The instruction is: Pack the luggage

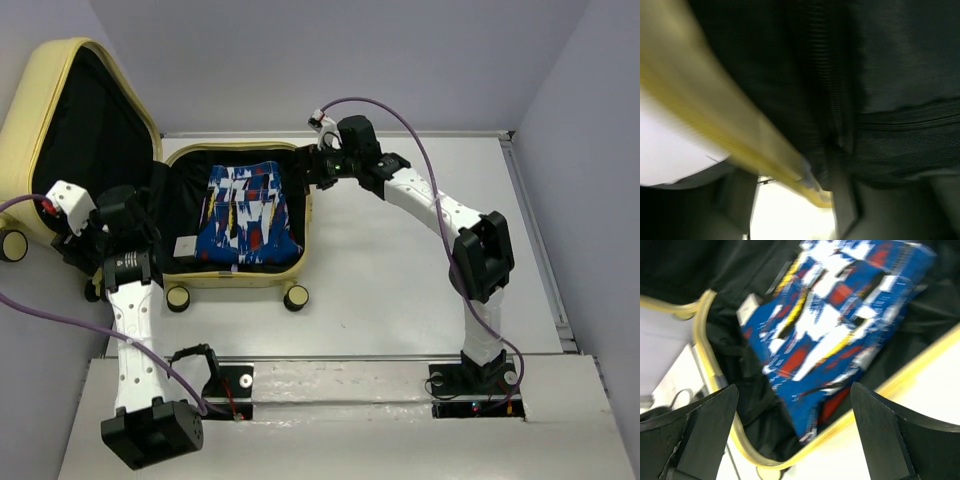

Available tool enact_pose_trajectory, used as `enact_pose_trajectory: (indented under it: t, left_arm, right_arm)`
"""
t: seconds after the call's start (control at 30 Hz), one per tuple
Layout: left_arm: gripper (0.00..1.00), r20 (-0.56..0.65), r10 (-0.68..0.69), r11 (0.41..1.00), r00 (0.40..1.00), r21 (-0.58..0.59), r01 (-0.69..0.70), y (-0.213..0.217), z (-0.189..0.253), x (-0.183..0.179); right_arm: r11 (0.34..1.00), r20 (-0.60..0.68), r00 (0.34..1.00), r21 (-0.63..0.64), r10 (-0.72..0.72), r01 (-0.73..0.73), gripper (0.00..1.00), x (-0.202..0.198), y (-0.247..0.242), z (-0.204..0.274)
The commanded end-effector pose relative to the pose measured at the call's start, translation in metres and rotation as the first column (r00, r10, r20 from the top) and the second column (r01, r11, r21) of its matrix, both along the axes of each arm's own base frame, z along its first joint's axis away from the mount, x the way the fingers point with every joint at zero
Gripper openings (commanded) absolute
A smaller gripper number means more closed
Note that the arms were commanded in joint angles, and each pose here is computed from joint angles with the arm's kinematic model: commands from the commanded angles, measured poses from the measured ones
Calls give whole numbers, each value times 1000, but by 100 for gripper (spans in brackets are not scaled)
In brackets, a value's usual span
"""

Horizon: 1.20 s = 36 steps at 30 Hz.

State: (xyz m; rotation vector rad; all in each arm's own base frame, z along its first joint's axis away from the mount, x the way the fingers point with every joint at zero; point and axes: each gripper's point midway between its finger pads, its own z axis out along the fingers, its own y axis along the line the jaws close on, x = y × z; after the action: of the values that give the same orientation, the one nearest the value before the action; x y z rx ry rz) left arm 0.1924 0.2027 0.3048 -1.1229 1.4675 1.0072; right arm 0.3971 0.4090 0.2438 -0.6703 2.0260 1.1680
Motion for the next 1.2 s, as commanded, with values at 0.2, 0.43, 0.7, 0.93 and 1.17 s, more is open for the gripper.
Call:
enact_pose_trajectory:
  t: [0.2,0.43,0.7,0.93,1.17]
  left_arm:
    - [8,141,-59,998,988,-7,60,-1,23,18]
    - [6,212,-220,971,952,-48,235,-26,18,40]
    - [6,339,-619,741,709,-48,670,-162,20,84]
    - [6,300,-902,309,311,-56,950,-318,2,73]
    - [11,200,-952,-251,-233,-69,966,-459,4,13]
  right_arm:
    - [926,11,951,-225,-310,304,97,64,-43,-65]
    - [889,-39,935,-327,-351,320,73,71,-48,-114]
    - [912,-135,937,-309,-323,270,7,55,-36,-152]
    - [927,-122,945,-267,-302,261,7,51,-33,-142]
    - [913,-120,935,-286,-334,289,7,52,-51,-144]
